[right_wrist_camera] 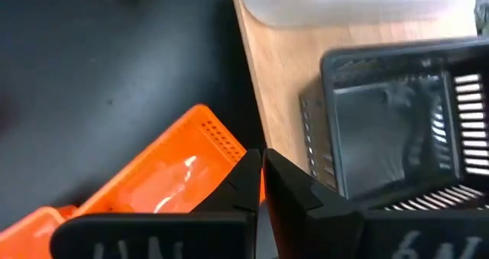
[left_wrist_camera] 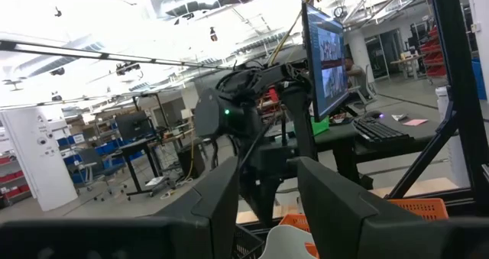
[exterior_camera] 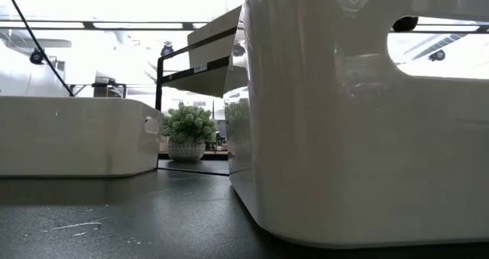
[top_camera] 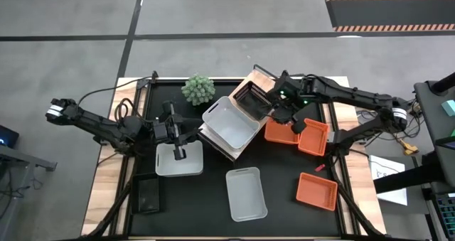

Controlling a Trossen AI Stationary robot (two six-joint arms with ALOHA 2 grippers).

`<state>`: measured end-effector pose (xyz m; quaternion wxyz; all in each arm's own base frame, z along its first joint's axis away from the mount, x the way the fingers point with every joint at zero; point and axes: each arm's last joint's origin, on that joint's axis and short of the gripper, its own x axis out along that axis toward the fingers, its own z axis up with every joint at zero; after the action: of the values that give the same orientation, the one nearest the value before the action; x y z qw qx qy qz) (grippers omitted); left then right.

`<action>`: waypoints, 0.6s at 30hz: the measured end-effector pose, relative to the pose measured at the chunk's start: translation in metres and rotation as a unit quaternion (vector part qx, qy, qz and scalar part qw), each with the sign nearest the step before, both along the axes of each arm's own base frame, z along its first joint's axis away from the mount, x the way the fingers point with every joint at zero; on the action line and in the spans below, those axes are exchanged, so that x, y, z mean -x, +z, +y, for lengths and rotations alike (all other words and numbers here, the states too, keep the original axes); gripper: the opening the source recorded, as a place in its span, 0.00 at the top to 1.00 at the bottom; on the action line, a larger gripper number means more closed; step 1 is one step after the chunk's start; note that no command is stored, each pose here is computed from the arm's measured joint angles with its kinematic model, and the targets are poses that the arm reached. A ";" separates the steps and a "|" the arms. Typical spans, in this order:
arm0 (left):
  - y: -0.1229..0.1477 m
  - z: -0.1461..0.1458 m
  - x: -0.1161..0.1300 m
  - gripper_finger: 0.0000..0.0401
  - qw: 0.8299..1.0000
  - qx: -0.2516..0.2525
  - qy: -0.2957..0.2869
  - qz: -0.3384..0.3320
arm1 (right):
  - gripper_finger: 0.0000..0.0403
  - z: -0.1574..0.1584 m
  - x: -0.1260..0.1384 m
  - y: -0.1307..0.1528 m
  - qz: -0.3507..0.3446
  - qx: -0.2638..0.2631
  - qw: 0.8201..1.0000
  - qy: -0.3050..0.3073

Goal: Stack baskets on shelf by color
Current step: Put the right black bin on the shelf

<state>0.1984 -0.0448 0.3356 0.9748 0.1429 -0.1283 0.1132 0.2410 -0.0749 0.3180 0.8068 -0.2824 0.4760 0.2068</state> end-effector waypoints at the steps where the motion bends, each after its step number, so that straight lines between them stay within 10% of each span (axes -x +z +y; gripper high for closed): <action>1: 0.000 0.000 0.000 0.70 1.000 0.000 0.000 0.000 | 0.98 0.000 -0.001 -0.001 0.003 0.002 1.000 0.003; 18: 0.000 0.000 0.000 0.70 1.000 0.000 0.000 0.001 | 0.98 -0.010 -0.019 -0.012 0.006 0.068 0.998 0.010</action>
<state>0.1985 -0.0449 0.3354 0.9749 0.1431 -0.1278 0.1130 0.2596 -0.0847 0.3055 0.7803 -0.3404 0.4914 0.1836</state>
